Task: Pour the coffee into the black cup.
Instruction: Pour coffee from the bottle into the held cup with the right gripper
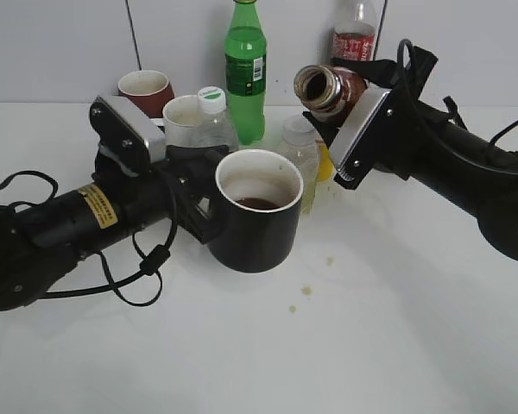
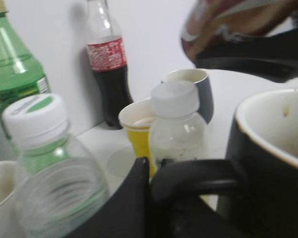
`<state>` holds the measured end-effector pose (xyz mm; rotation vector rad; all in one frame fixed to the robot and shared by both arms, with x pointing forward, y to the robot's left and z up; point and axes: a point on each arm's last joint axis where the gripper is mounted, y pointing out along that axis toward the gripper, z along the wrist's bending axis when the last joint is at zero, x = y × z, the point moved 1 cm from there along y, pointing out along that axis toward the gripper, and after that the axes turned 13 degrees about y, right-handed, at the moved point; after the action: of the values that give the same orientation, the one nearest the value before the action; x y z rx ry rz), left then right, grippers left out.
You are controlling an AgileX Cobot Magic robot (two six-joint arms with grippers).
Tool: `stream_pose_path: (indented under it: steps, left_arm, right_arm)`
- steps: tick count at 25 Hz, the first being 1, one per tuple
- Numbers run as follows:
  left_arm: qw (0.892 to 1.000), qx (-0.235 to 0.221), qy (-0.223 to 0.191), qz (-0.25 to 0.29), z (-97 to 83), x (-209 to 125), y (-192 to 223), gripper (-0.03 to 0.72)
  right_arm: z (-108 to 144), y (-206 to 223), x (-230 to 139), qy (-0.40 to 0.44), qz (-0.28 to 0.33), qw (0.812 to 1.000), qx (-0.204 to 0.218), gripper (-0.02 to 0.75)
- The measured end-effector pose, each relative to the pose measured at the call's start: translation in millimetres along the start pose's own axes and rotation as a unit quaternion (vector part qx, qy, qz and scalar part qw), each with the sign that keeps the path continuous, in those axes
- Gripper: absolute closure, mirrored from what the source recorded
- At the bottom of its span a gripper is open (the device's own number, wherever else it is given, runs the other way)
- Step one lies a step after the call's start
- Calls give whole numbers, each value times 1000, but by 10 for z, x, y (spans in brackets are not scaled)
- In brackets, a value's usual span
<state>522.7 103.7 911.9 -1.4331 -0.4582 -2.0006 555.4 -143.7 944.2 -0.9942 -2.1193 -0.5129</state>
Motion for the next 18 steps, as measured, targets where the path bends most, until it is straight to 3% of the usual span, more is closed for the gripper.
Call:
stream_pose_path:
  steps: [9,18]
  left_arm:
    - [1000,-22,3,-17,-119,93,72,652]
    - [1000,-21,3,-17,-117,92,72,652]
  right_arm:
    - [-70,83,58,-130,-15,991,-11,234]
    - [-43,85,78,-180,-27,983,0,234]
